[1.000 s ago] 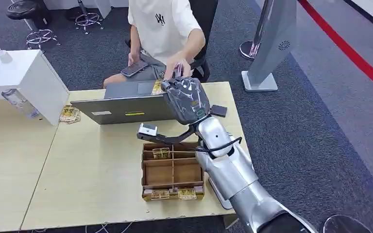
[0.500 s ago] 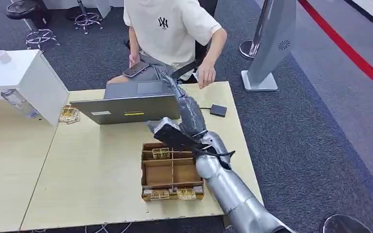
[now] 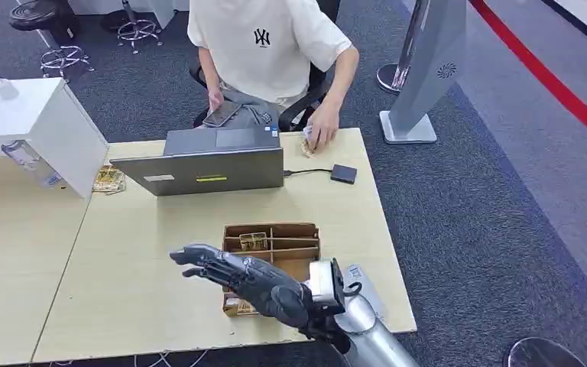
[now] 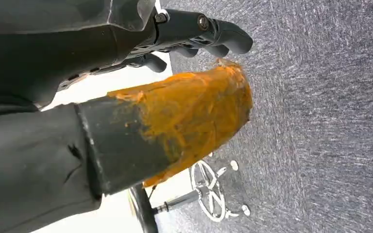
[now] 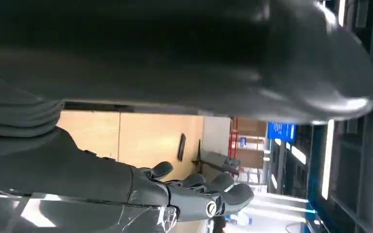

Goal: Pass the card to the sensor for recognition and then transmit it.

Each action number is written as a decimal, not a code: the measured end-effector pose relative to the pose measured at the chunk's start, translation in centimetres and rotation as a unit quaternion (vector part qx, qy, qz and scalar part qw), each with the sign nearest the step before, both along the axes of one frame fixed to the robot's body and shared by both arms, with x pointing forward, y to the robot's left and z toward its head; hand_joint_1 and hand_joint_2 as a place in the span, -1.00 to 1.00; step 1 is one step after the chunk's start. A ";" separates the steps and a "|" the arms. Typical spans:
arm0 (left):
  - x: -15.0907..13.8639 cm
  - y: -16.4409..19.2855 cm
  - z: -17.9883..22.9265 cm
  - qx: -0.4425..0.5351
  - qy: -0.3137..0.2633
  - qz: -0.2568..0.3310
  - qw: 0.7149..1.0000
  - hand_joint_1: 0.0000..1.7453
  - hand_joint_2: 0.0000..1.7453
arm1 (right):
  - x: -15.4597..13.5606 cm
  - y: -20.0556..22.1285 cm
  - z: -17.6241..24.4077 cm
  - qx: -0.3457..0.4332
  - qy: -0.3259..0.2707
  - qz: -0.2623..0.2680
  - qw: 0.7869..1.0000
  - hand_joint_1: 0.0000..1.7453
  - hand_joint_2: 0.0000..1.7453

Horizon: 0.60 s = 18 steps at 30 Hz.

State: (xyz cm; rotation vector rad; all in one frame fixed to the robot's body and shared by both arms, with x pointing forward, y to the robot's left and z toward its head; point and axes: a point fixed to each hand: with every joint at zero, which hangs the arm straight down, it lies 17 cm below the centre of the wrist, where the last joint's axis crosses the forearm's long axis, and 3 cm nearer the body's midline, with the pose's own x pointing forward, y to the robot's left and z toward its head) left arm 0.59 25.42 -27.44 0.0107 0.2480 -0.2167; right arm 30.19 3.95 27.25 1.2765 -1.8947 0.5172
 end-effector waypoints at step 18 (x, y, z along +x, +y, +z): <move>1.2 -0.3 -0.1 -0.002 -0.024 0.014 1.000 -1.00 -1.00 | -8.8 3.9 -24.9 -0.321 0.008 0.065 0.945 -1.00 -1.00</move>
